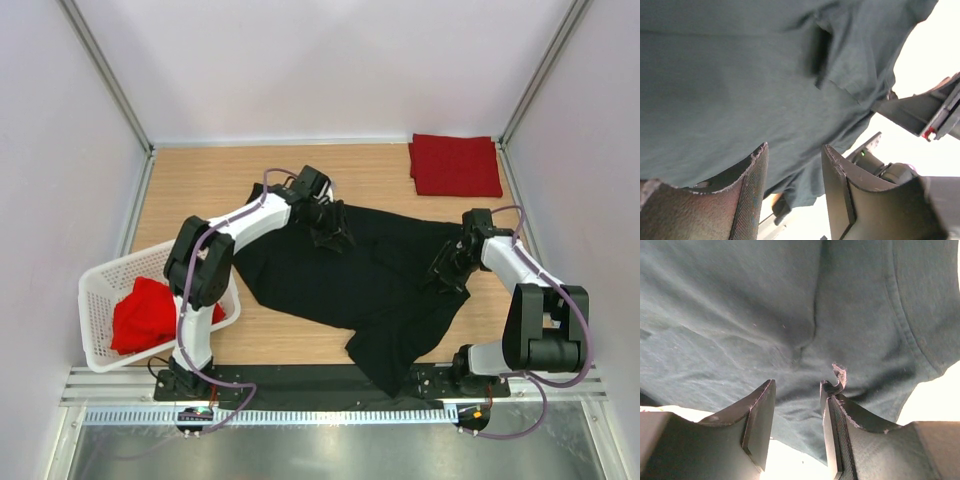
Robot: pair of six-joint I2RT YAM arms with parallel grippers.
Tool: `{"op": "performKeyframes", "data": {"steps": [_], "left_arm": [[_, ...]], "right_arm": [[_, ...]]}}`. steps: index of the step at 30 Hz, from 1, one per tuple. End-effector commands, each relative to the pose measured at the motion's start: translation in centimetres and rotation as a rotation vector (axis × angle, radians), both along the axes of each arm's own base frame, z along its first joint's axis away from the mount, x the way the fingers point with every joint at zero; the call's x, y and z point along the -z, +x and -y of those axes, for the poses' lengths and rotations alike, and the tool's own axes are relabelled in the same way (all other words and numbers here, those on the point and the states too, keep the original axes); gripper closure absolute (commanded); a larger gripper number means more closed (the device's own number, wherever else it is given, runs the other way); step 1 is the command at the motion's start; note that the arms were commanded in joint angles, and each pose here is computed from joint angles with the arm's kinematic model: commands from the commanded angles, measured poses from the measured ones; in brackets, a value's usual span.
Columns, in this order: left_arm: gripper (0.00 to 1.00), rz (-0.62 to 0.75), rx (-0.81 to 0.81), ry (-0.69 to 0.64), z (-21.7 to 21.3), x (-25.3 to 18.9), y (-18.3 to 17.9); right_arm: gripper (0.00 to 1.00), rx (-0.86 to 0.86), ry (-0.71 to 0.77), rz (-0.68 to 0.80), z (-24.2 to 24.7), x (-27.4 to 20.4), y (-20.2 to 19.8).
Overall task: Fold and stack the t-shirts
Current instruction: Fold the tshirt
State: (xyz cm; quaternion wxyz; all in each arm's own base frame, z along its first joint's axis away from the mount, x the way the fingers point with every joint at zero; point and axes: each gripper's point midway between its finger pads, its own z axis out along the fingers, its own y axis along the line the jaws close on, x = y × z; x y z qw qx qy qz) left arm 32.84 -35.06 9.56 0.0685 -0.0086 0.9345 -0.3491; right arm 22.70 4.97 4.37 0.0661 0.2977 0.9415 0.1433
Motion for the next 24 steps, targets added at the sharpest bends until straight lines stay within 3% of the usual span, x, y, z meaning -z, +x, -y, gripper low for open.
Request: {"op": "performKeyframes", "data": {"steps": [1, 17, 20, 24], "left_arm": [[0.52, 0.025, 0.035, -0.092, 2.6, -2.3, -0.6], [0.59, 0.056, 0.027, -0.077, 1.0, -3.4, -2.8], [0.61, 0.07, 0.024, -0.071, 0.7, -3.8, -2.9], [0.64, 0.086, 0.024, -0.057, 0.3, -4.0, -2.9]], "right_arm": [[0.52, 0.005, 0.014, 0.075, 0.0, -0.4, 1.8], [0.61, -0.011, 0.047, 0.046, -0.5, 1.5, 2.4], [0.73, -0.013, 0.046, 0.032, -0.5, 1.5, 2.4], [0.99, 0.006, 0.032, 0.002, -0.2, 0.7, 1.7]]}}
